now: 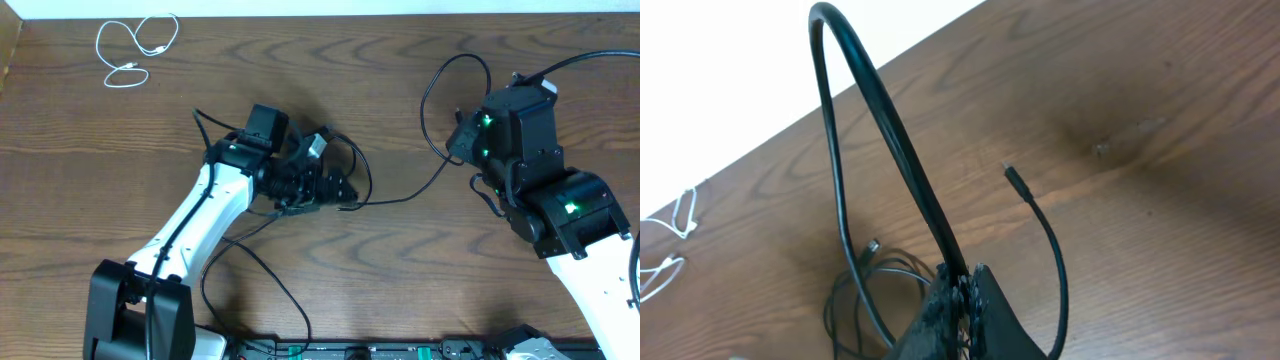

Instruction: Untangle cables

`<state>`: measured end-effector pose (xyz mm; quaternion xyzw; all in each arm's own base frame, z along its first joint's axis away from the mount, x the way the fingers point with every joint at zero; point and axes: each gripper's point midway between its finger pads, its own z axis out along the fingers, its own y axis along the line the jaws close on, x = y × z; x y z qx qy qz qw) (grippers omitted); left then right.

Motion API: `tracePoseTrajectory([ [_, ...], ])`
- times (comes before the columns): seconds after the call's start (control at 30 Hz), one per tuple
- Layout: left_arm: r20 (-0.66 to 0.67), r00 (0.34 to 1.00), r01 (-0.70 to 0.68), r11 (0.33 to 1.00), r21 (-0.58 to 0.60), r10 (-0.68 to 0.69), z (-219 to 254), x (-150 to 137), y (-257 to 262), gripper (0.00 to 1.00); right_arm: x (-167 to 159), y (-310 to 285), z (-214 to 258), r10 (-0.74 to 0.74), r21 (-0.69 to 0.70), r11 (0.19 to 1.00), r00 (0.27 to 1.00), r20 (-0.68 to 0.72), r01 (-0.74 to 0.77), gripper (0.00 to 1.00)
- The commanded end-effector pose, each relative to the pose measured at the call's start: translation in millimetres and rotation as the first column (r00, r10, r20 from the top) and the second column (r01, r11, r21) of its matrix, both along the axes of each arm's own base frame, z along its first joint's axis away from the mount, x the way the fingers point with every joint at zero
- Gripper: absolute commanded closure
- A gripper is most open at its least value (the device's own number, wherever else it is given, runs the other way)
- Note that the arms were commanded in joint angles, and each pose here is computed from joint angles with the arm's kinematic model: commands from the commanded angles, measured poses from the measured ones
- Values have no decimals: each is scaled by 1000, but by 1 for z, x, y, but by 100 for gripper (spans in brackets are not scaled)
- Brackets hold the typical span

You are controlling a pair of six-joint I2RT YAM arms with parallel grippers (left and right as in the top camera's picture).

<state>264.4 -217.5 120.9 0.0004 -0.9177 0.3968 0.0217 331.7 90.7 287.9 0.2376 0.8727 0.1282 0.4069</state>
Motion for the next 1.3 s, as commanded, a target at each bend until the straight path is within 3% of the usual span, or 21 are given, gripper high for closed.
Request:
tracePoseTrajectory([
  [0.0,-274,932,-236,971,33,236,1,-3,-3,3,1,1,7,-17,33,999,1000,15,17,99],
  [0.27,-529,723,-438,887,146,443,3,-9,-10,4,1,2,8,-17,35,999,1000,19,16,98],
  [0.43,-512,604,-534,787,310,611,-14,-7,-5,3,2,3,8,-10,43,999,1000,20,9,99],
  [0.6,-531,431,-611,669,423,730,-20,-7,-4,3,1,8,8,11,60,998,1000,15,-12,99],
  [0.77,-446,375,-667,571,480,813,-30,2,11,4,2,9,9,13,65,998,1000,23,-14,99],
  [0.87,-385,352,-696,514,501,853,-35,9,21,11,5,16,14,18,117,993,999,41,-23,99],
  [1.1,-321,337,-733,461,501,885,-39,19,30,17,17,42,43,79,249,962,986,150,-115,99],
  [1.27,-292,334,-747,441,497,896,-40,23,34,31,18,49,68,99,287,943,967,237,-167,99],
])
